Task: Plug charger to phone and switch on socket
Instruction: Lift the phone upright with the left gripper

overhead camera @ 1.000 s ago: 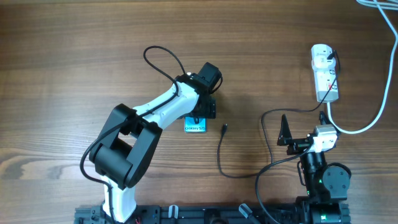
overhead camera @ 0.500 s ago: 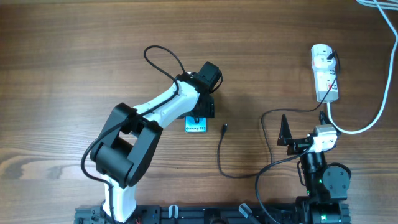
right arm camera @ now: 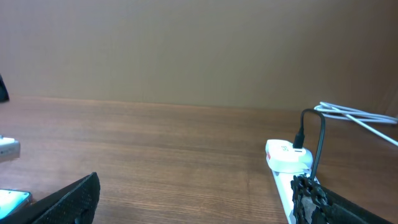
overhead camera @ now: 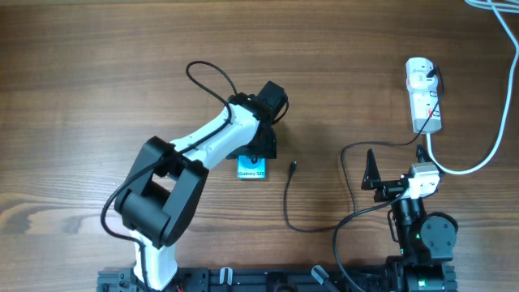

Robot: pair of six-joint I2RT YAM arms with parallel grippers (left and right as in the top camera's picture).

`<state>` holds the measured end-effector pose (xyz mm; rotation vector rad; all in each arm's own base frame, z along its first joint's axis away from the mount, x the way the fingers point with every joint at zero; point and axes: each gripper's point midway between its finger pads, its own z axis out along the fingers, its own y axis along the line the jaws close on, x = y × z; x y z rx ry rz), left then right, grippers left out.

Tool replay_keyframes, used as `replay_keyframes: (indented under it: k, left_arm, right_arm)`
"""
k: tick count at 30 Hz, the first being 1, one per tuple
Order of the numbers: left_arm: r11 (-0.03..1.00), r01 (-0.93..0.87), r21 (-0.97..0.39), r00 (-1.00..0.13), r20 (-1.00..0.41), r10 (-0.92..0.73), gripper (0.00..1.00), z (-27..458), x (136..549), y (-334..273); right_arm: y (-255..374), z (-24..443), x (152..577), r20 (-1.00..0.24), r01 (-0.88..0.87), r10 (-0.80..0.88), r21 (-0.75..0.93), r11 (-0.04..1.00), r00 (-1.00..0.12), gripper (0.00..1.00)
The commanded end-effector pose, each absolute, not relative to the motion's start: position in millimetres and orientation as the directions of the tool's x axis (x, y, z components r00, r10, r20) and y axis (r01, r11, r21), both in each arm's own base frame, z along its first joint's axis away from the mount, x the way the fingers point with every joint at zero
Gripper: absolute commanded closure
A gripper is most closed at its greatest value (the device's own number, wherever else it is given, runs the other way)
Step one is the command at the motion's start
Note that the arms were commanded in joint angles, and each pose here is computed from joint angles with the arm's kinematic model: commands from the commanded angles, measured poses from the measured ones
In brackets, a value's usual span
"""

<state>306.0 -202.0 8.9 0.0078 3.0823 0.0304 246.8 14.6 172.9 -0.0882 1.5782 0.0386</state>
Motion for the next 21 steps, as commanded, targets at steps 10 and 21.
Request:
replay_keyframes:
  k: [10,21]
  left_arm:
    - [0.986,-0.006,-0.164,-1.000,0.002,-0.006,0.27,43.3,289.6,-224.4]
    - [0.903,-0.092,-0.420,-0.982,0.189,-0.013,0.27,60.2,272.8,-250.6]
  right_arm:
    - [12.6,175.3,246.4,-0.999,-0.068,-0.042,-0.043,0.997,0.005,0.00]
    - [12.6,175.3,246.4,-0.999,-0.068,-0.043,-0.043,0.997,0.005,0.00]
